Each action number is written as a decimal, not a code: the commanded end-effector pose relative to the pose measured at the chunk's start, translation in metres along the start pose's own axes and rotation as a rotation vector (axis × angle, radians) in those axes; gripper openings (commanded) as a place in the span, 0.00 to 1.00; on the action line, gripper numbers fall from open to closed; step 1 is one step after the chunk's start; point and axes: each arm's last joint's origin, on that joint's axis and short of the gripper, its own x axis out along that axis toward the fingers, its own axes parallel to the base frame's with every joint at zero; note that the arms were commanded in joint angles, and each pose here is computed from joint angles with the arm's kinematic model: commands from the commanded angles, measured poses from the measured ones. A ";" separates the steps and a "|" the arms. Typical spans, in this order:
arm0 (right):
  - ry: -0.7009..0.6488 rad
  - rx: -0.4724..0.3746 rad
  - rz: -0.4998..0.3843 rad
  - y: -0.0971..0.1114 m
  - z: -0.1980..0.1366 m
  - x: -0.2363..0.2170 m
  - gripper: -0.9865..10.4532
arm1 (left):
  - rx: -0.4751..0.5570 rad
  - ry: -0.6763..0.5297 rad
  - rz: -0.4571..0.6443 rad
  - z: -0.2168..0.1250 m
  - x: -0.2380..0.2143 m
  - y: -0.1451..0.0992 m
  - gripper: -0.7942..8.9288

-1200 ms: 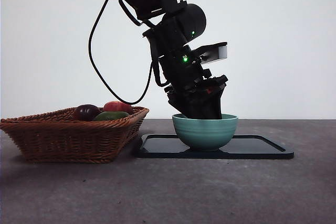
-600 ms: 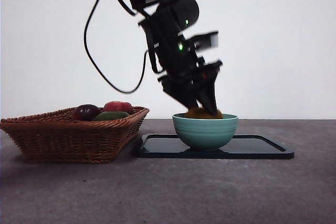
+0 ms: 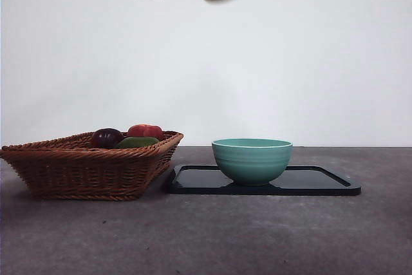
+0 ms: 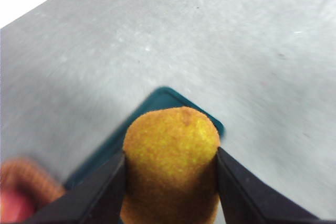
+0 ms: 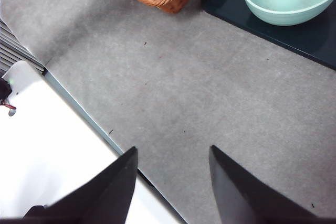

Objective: Pick up the wifruite, put it on the bowl, pick up the plate, put it on desk

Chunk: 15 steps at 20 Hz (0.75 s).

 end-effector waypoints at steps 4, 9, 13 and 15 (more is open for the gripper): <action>-0.016 -0.010 0.008 0.002 0.003 -0.001 0.28 | -0.088 0.021 0.023 -0.012 -0.072 -0.010 0.24; -0.029 -0.016 0.010 0.002 0.005 -0.001 0.28 | -0.206 0.069 0.133 -0.045 -0.088 0.001 0.24; -0.065 -0.030 0.014 0.002 0.008 -0.001 0.28 | -0.325 0.100 0.255 -0.086 -0.069 0.020 0.24; -0.066 -0.028 0.014 0.002 0.008 -0.001 0.28 | -0.376 0.125 0.354 -0.103 -0.052 0.032 0.24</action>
